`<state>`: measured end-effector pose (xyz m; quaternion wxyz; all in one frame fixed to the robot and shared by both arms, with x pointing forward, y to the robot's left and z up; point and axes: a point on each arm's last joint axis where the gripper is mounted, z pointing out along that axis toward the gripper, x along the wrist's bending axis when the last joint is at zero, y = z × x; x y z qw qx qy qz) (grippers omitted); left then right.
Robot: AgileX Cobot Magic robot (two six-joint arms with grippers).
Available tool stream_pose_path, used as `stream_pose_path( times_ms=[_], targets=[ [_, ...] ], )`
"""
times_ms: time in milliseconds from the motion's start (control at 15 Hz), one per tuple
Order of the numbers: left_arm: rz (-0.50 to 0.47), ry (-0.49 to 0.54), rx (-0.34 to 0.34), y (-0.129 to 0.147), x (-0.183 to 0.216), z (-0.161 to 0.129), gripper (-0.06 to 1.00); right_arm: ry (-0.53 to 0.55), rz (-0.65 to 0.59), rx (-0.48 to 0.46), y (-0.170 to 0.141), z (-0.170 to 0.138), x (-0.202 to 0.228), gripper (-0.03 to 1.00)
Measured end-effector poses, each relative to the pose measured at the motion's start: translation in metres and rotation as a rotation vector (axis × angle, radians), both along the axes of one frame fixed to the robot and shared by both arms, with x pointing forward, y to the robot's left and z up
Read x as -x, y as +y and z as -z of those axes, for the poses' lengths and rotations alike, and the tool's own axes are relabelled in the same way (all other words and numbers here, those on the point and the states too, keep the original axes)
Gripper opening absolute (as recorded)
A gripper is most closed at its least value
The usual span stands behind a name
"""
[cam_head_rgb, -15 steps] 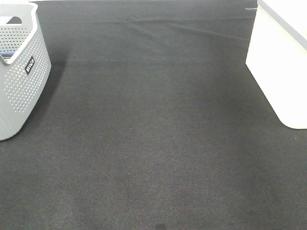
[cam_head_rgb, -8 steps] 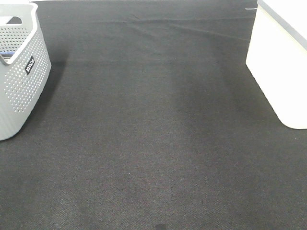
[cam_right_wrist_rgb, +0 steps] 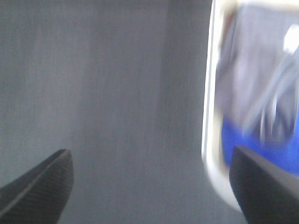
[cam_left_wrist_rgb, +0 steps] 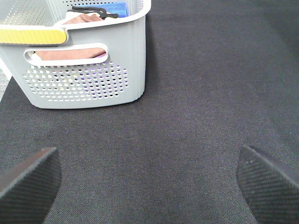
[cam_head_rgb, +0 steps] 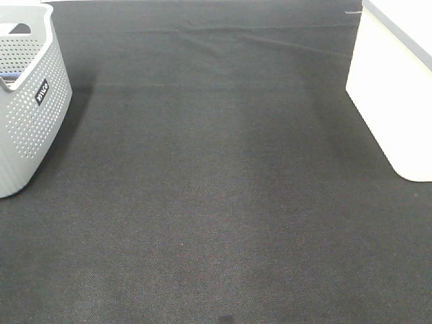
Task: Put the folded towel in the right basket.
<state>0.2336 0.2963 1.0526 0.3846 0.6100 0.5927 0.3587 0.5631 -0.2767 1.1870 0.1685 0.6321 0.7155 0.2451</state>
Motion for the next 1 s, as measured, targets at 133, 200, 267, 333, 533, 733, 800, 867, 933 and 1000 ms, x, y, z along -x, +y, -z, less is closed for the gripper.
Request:
stream_pose_path(
  times_ms=[133, 200, 267, 333, 533, 733, 800, 867, 933, 1000],
  targets=[
    [0.000, 0.000, 0.000, 0.000, 0.000, 0.000, 0.97, 0.063, 0.011, 0.001, -0.002, 0.016, 0.044, 0.85],
    [0.000, 0.000, 0.000, 0.000, 0.000, 0.000, 0.97, 0.104, 0.012, 0.004, -0.003, 0.029, 0.066, 0.85],
    [0.000, 0.000, 0.000, 0.000, 0.000, 0.000, 0.97, 0.144, 0.014, 0.005, -0.004, 0.043, 0.087, 0.85],
    [0.000, 0.000, 0.000, 0.000, 0.000, 0.000, 0.97, 0.183, 0.022, 0.005, -0.005, 0.058, 0.108, 0.85],
    [0.000, 0.000, 0.000, 0.000, 0.000, 0.000, 0.97, 0.266, 0.042, 0.020, -0.009, 0.117, 0.182, 0.85],
    [0.000, 0.000, 0.000, 0.000, 0.000, 0.000, 0.97, 0.190, 0.051, 0.056, -0.014, 0.148, 0.225, 0.85],
    [0.000, 0.000, 0.000, 0.000, 0.000, 0.000, 0.97, 0.123, 0.054, 0.061, -0.015, 0.152, 0.242, 0.85],
    [0.000, 0.000, 0.000, 0.000, 0.000, 0.000, 0.97, 0.039, 0.057, 0.056, -0.015, 0.150, 0.251, 0.85],
    [0.000, 0.000, 0.000, 0.000, 0.000, 0.000, 0.97, -0.032, 0.058, 0.052, -0.016, 0.147, 0.259, 0.85],
    [0.000, 0.000, 0.000, 0.000, 0.000, 0.000, 0.97, -0.101, 0.057, 0.050, -0.016, 0.142, 0.268, 0.85]
  ],
)
